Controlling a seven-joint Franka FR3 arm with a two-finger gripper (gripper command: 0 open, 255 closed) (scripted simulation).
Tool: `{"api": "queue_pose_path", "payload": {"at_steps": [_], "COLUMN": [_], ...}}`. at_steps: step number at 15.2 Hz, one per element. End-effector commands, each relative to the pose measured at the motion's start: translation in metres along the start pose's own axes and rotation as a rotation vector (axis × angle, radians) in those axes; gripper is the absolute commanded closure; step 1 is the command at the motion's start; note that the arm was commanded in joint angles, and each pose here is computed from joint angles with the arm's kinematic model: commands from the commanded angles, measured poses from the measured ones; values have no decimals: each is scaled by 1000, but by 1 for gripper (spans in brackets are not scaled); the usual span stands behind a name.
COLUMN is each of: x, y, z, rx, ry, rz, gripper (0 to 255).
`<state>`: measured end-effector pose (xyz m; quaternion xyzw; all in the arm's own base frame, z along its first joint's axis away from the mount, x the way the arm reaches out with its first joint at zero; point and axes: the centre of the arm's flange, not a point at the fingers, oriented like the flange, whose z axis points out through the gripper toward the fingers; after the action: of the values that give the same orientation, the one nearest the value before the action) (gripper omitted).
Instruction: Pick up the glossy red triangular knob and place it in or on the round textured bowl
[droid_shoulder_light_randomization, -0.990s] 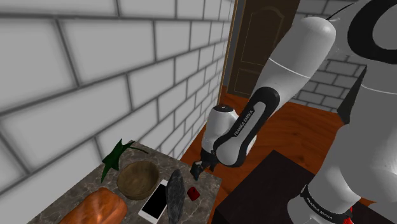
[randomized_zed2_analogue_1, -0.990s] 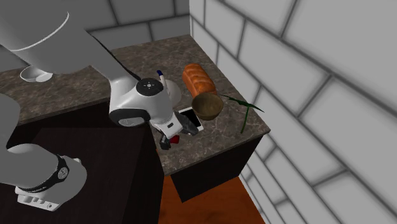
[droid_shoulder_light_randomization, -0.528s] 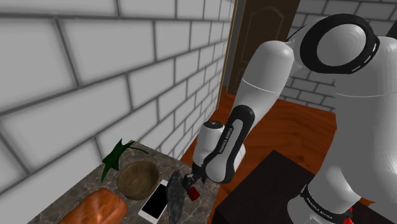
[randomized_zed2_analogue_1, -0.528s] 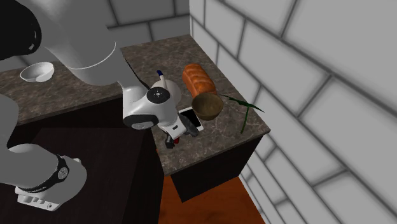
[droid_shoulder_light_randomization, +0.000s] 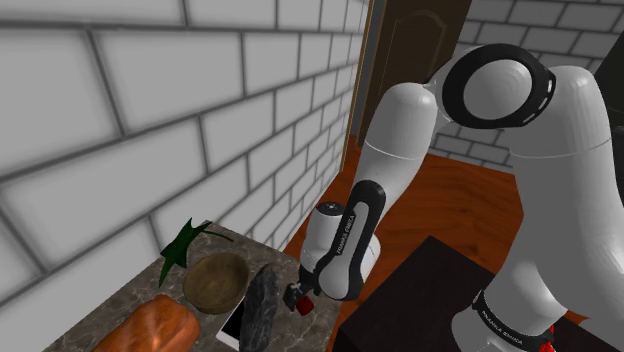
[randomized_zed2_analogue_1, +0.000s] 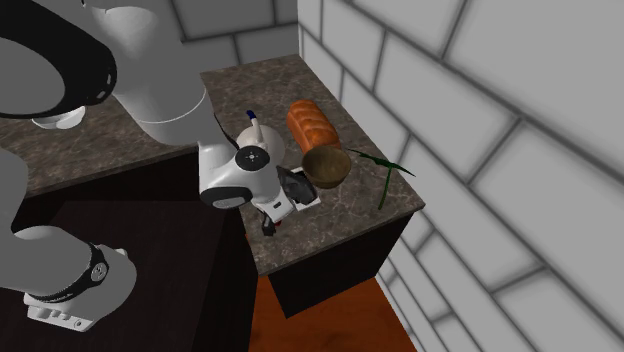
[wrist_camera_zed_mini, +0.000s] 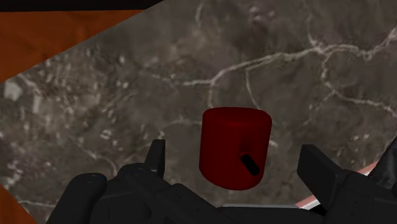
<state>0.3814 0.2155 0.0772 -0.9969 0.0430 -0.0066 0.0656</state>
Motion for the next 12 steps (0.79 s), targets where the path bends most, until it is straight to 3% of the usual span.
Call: {"api": "queue_pose_path", "payload": {"at_steps": [1,5,6,12], "x": [-1,-1,-1,-1], "y": [-2,-2,-2,-2], "z": [4,4,4,4], "rx": [0,0,0,0], "ry": [-4,-4,-4,-4], "rz": [-4,-4,-4,-4], "gripper": [0,0,255,255]}}
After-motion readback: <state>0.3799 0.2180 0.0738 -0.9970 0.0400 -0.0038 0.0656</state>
